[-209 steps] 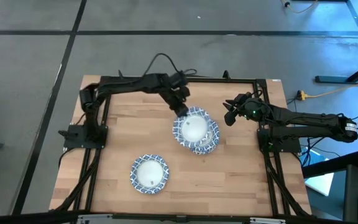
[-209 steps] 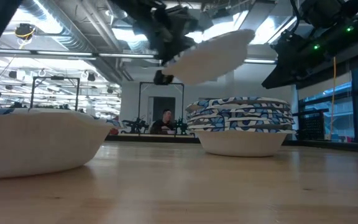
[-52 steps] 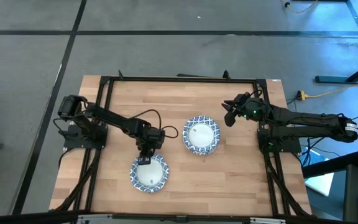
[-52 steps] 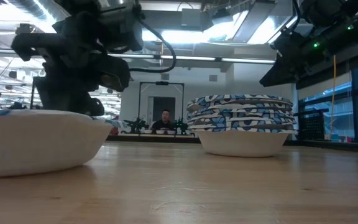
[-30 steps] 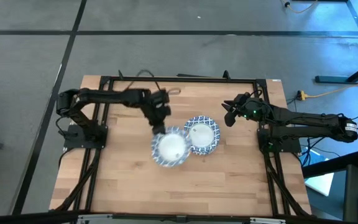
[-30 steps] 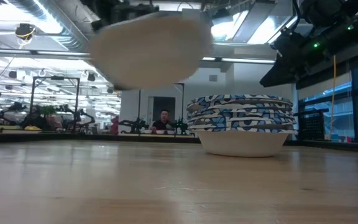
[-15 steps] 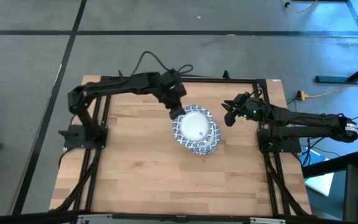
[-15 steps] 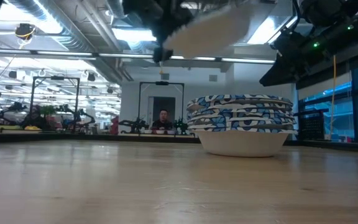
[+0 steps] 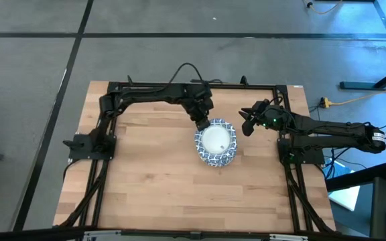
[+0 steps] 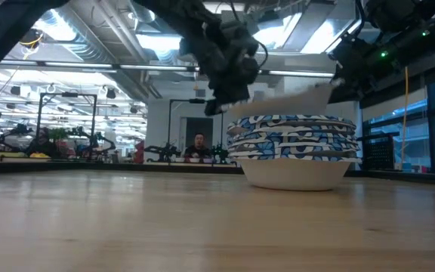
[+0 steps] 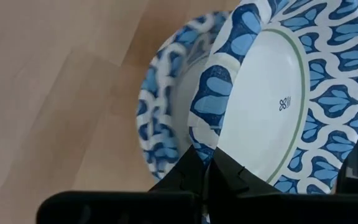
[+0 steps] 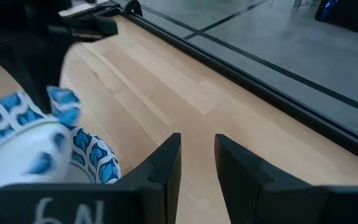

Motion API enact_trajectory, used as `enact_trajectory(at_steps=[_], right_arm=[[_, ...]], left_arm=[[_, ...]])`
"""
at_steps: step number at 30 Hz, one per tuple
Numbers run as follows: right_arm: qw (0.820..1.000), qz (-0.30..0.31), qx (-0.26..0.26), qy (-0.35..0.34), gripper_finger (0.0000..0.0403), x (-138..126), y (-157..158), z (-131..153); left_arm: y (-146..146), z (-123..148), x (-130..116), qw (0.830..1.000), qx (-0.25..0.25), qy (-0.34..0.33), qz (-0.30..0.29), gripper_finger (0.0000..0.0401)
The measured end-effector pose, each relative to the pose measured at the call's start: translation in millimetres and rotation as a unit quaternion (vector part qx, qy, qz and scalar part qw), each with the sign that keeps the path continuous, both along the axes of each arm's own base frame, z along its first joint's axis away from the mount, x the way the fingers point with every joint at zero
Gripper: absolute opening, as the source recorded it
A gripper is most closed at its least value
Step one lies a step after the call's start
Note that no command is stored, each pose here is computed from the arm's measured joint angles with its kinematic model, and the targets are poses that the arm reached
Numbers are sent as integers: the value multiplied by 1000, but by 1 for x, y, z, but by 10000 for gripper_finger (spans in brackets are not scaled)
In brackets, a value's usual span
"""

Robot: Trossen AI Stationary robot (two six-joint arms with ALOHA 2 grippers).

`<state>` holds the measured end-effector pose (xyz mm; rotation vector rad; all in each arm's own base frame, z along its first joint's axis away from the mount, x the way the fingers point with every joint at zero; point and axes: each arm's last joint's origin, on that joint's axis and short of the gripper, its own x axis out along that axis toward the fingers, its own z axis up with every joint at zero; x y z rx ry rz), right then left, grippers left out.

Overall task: Nest bowls inside each other
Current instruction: Stack the white patterned bowls on top of the other white patterned bowls

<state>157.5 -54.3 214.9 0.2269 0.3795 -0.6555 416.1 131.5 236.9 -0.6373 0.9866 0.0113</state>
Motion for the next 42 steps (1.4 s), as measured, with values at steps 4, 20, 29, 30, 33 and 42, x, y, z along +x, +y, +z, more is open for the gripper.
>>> enact_trajectory(at_steps=[4, 20, 29, 30, 33, 42], right_arm=[[1000, 0, 1, 4, 98, 0, 0, -1], [1000, 1, 0, 7, 98, -1, 0, -1], [1000, 3, -4, 10, 98, -1, 0, -1], [1000, 3, -4, 11, 98, -1, 0, -1], [1000, 3, -3, 10, 98, -1, 0, -1], [1000, 4, -5, 12, 98, -1, 0, -1]], left_arm=[[1, -14, 4, 1000, -10, 16, -2, 0], [2, -15, 9, 1000, -11, -12, -19, 50], [3, -13, 9, 999, -22, -31, -39, 127], [3, -13, 10, 998, -20, -35, -40, 136], [3, -12, 11, 998, -15, -42, -39, 154], [8, -8, 15, 997, 1, -71, -36, 157]])
